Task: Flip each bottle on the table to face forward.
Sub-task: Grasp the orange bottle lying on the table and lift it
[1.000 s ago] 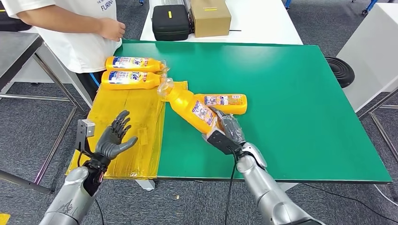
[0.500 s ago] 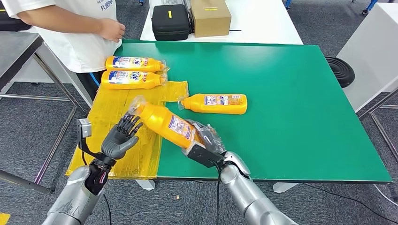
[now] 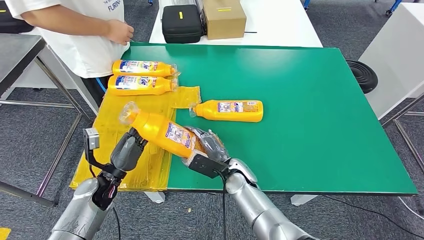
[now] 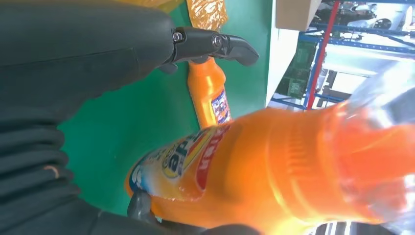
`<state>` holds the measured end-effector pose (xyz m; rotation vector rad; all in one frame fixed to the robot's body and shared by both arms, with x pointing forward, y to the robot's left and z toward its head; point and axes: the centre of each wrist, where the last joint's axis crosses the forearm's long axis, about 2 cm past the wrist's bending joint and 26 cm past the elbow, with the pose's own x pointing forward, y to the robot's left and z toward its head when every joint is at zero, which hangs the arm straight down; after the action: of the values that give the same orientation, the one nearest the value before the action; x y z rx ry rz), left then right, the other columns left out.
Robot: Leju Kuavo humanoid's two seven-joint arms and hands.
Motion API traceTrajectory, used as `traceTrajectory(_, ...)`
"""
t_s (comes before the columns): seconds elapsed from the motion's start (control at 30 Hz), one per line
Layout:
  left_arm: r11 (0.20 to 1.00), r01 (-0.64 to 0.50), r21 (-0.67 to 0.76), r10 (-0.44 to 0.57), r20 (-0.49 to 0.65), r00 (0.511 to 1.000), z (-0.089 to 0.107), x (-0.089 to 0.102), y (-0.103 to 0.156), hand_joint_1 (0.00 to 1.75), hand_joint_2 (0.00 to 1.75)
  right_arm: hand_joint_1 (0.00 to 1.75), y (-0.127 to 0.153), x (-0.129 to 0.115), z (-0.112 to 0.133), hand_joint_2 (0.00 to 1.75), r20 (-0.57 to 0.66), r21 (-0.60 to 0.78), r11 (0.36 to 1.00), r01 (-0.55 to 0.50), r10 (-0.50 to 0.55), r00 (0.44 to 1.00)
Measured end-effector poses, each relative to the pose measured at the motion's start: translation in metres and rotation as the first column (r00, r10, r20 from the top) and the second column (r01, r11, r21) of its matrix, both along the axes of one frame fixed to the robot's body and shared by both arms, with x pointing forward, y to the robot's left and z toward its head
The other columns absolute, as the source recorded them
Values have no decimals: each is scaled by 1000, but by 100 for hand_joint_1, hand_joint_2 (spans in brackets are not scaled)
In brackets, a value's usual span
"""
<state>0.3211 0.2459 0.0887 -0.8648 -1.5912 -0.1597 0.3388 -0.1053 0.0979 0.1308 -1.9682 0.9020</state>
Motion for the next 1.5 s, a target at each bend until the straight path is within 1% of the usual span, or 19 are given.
traceTrajectory(0.3, 999, 39, 1, -39, 23, 999, 1, -2, -7, 0, 0, 175, 10, 2, 7, 175, -21, 28, 999, -20, 21, 1000)
traceTrajectory(0.63, 997, 74, 11, -74, 53, 996, 6, 1, -18, 0, 0, 175, 9, 2, 1, 175, -93, 45, 999, -19, 23, 995)
traceTrajectory(0.93, 997, 70, 18, -72, 92, 993, 10, 3, -25, 0, 0, 175, 12, 2, -4, 175, -168, 89, 996, -12, 27, 985)
traceTrajectory(1.07, 997, 70, 19, -72, 97, 993, 10, 3, -25, 0, 175, 175, 13, 2, -4, 175, -175, 89, 996, -14, 30, 984)
traceTrajectory(1.5, 993, 14, 118, -40, 216, 976, 15, 4, -28, 0, 175, 175, 19, 5, 0, 175, -203, 117, 993, -3, 27, 979)
